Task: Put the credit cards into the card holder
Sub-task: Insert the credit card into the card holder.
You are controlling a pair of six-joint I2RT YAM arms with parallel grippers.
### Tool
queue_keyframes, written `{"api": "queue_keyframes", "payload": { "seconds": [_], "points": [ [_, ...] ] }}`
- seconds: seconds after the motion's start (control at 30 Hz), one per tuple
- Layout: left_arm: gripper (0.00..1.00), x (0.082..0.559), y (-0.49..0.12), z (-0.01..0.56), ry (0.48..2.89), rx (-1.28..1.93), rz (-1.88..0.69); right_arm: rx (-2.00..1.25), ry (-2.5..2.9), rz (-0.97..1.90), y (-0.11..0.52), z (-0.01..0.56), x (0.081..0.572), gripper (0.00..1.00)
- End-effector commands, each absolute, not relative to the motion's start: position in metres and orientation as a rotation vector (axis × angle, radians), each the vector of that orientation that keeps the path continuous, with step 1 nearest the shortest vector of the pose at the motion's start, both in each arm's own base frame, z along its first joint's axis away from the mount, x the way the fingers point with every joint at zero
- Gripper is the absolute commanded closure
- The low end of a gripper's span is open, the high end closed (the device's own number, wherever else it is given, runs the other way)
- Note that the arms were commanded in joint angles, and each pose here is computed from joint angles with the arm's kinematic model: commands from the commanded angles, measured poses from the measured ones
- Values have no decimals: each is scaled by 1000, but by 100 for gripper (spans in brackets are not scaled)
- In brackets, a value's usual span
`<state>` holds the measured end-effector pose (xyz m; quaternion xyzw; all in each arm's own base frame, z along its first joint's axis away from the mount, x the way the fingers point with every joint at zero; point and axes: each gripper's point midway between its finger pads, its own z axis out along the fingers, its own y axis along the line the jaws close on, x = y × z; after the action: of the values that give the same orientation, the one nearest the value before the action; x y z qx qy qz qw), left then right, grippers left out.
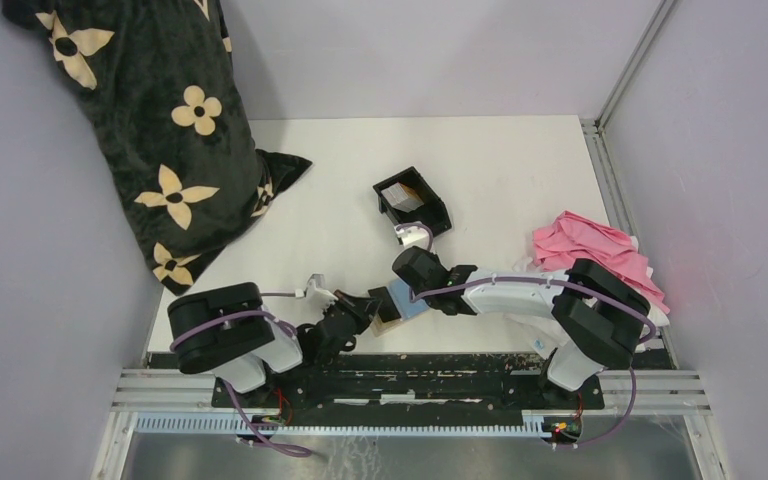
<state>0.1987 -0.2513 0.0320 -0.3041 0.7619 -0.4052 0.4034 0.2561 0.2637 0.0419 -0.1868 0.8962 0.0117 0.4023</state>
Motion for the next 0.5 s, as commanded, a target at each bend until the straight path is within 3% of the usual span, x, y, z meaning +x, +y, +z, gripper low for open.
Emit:
{"api": "queue_keyframes", "payload": {
  "seconds": [0.0,0.47],
  "points": [
    [97,214,-257,47,1834,-839,-1097,-413,2272,22,257,38,259,99],
    [97,236,-257,47,1831,-819,-1108,-380,2340,23,249,17,251,99]
  ]
}}
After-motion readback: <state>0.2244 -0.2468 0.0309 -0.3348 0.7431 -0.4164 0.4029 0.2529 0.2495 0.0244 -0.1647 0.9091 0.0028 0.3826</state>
